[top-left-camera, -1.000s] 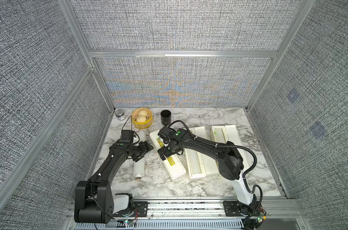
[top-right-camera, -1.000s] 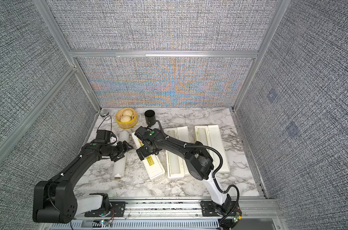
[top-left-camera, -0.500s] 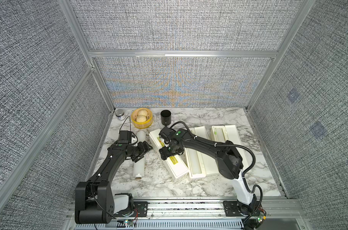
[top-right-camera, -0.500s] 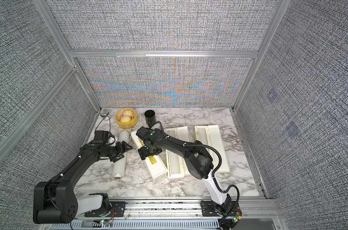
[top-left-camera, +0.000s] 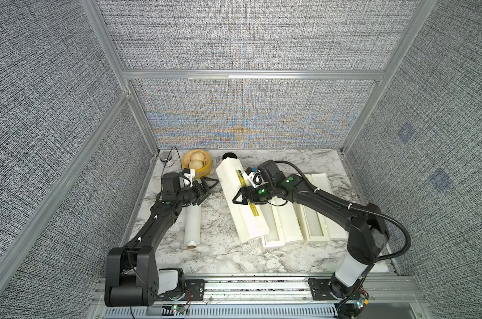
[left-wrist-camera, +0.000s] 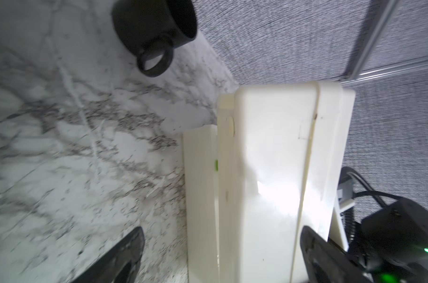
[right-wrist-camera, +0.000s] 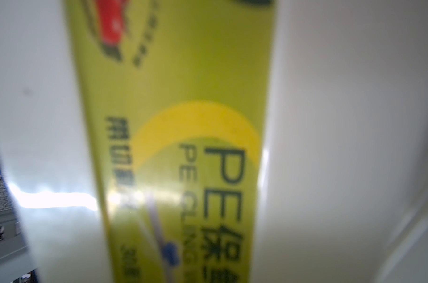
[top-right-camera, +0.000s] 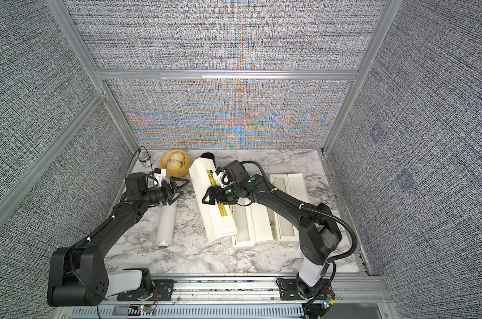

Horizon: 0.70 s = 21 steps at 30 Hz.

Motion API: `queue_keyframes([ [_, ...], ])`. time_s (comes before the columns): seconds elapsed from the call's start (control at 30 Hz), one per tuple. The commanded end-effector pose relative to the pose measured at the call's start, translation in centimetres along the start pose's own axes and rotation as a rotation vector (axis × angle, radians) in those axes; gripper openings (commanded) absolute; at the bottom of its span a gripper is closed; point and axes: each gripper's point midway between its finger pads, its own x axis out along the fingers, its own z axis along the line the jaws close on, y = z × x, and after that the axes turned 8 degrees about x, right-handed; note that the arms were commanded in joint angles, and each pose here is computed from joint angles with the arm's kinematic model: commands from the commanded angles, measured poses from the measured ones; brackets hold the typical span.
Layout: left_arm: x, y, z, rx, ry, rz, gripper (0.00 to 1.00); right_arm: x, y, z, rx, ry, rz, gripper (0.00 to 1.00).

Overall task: Put plastic wrap rolls into dispensers
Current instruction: Pick up the plastic wrap cutting box from the center of the board, then open the lid of the plastic wrap cutting box.

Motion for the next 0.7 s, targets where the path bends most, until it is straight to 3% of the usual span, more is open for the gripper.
queue_keyframes([
  [0.0, 0.2, -1.8, -4.9, 0.046, 0.252, 0.007, 0.99, -1.8, -0.8, 4.2, -0.044, -0.222, -0.023, 0.83],
  [0.23, -0.1, -3.5, -7.9, 0.020, 0.506, -0.017, 1.00, -3.7, 0.0, 6.3, -0.063, -0.377, -0.002, 0.82],
  [0.47, 0.1, -3.4, -9.0, 0.053, 0.519, -0.013, 1.00, -3.1, 0.2, 6.5, -0.034, -0.421, 0.029, 0.82],
  [0.67, 0.7, -2.8, -7.5, 0.046, 0.441, -0.011, 1.00, -1.8, 0.2, 6.6, -0.009, -0.425, 0.060, 0.81],
])
